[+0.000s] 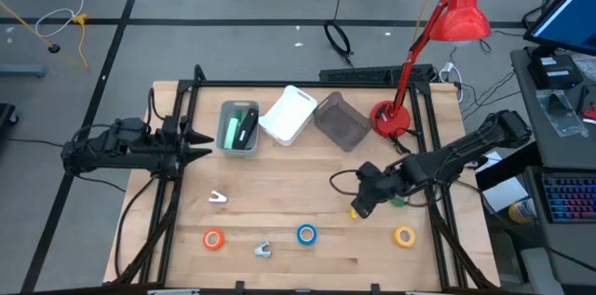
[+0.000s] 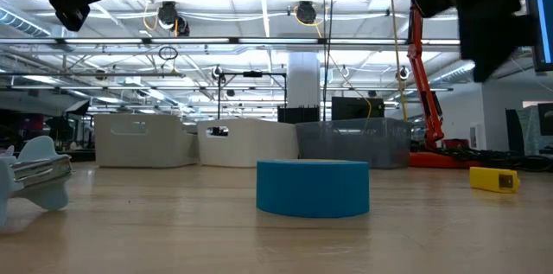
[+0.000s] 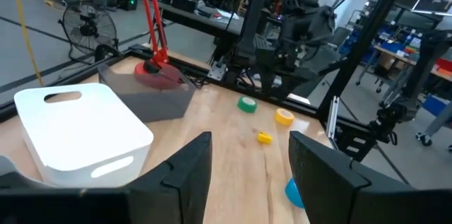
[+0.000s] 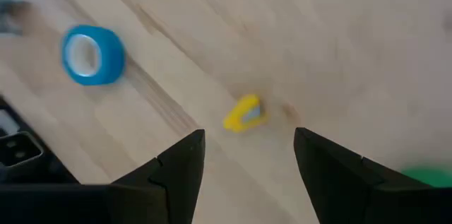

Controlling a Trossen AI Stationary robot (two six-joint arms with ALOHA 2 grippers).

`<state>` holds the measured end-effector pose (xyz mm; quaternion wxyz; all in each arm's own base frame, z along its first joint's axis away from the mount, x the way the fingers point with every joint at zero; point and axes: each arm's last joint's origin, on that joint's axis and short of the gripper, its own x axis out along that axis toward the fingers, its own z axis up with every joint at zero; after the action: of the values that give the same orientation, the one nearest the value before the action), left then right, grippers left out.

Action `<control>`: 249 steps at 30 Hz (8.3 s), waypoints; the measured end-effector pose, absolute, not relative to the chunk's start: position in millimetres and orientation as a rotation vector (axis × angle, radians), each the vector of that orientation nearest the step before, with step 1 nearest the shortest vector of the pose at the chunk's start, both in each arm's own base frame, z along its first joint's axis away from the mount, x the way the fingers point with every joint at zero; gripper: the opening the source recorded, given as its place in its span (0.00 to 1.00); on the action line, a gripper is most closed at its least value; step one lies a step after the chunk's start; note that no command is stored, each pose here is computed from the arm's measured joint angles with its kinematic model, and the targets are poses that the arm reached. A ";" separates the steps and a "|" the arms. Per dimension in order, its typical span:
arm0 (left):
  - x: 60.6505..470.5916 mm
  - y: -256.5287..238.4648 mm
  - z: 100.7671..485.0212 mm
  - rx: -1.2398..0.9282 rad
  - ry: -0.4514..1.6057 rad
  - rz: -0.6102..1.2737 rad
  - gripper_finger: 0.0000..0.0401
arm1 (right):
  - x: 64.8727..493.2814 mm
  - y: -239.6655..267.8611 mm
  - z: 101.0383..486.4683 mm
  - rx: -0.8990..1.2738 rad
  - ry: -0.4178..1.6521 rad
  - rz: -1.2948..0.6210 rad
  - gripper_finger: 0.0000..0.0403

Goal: Pick and place Stapler, Stapler remover, tape
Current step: Put the small yellow stapler into the gray bin

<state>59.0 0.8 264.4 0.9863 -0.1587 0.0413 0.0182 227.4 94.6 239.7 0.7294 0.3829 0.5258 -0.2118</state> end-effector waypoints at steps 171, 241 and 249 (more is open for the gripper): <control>125.2 3.0 270.0 -0.410 0.107 0.114 0.46 | 299.1 -20.4 213.1 1.341 0.216 -0.340 0.15; 297.8 38.1 238.5 -0.710 0.201 -0.168 0.46 | 304.6 -23.6 242.0 1.058 0.001 -0.113 0.12; 296.8 45.8 240.2 -0.684 0.176 -0.147 0.46 | 304.7 -24.2 240.2 1.059 0.009 -0.130 0.12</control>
<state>296.8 45.8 240.2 0.9357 -0.3346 0.0859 -0.0720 304.7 -24.2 240.2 0.8611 0.5046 0.0041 -0.0621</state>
